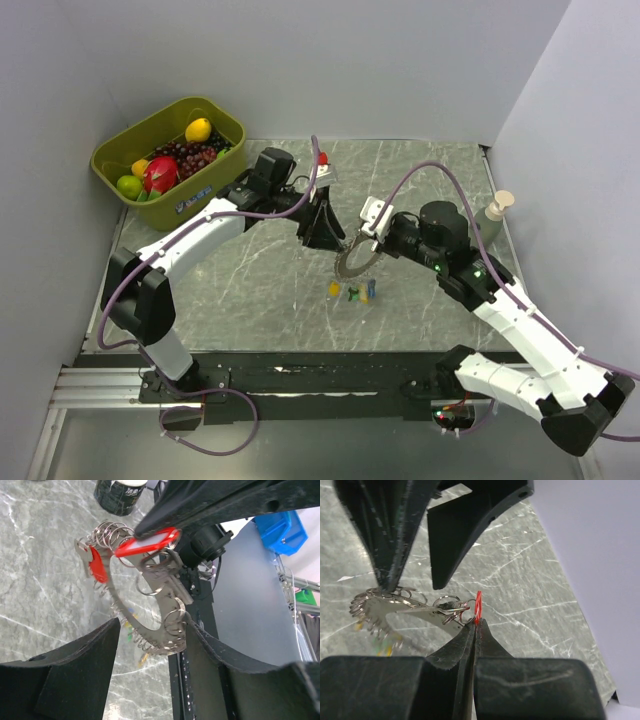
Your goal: Remove the keys from the keyring
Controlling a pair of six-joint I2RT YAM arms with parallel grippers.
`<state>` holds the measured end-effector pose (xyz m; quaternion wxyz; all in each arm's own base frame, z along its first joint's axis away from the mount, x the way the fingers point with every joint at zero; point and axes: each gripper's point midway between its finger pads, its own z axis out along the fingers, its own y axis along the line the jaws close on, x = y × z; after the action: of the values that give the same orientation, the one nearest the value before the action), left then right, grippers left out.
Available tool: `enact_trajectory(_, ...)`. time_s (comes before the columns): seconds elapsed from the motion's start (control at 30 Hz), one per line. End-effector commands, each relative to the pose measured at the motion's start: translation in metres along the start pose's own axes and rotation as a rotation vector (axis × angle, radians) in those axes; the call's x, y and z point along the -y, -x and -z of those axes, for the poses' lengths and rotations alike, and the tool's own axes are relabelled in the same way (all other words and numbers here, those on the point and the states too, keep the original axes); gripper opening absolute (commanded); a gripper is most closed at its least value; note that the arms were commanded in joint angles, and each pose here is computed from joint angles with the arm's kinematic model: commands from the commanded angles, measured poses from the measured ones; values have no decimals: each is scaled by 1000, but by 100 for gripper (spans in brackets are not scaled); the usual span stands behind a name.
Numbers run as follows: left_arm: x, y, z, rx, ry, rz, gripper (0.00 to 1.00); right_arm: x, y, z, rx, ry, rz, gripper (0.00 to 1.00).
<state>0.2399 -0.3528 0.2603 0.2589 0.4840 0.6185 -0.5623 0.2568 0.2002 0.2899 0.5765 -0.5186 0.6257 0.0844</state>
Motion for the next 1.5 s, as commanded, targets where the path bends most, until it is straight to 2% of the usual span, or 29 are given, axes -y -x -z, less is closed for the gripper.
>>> enact_trajectory(0.0, 20, 21, 3, 44, -60, -57, 62, 29, 25, 2, 88, -130, -19, 0)
enact_trajectory(0.2, 19, 20, -1, 42, -53, -59, 62, 25, 31, -3, 124, -113, -96, 0)
enact_trajectory(0.47, 11, 18, -5, 47, 12, -38, 60, 10, 43, -4, 198, 6, -232, 0)
enact_trajectory(0.6, 10, 17, -4, 51, 29, -44, 38, 9, 50, 4, 231, 38, -272, 0)
enact_trajectory(0.87, 9, 17, -1, 60, 63, -63, 36, 17, 47, 14, 245, 0, -277, 0)
enact_trajectory(0.93, 9, 19, -1, 61, 68, -66, 30, 18, 43, 14, 236, -15, -274, 0)
enact_trajectory(1.07, 10, 24, 2, 72, 89, -78, 16, 19, 38, 17, 230, -32, -256, 0)
enact_trajectory(1.13, 9, 26, 3, 75, 103, -78, 1, 20, 36, 17, 226, -42, -244, 0)
enact_trajectory(1.47, 5, 36, 15, 91, 168, -104, 1, 33, 12, 13, 146, -138, -187, 0)
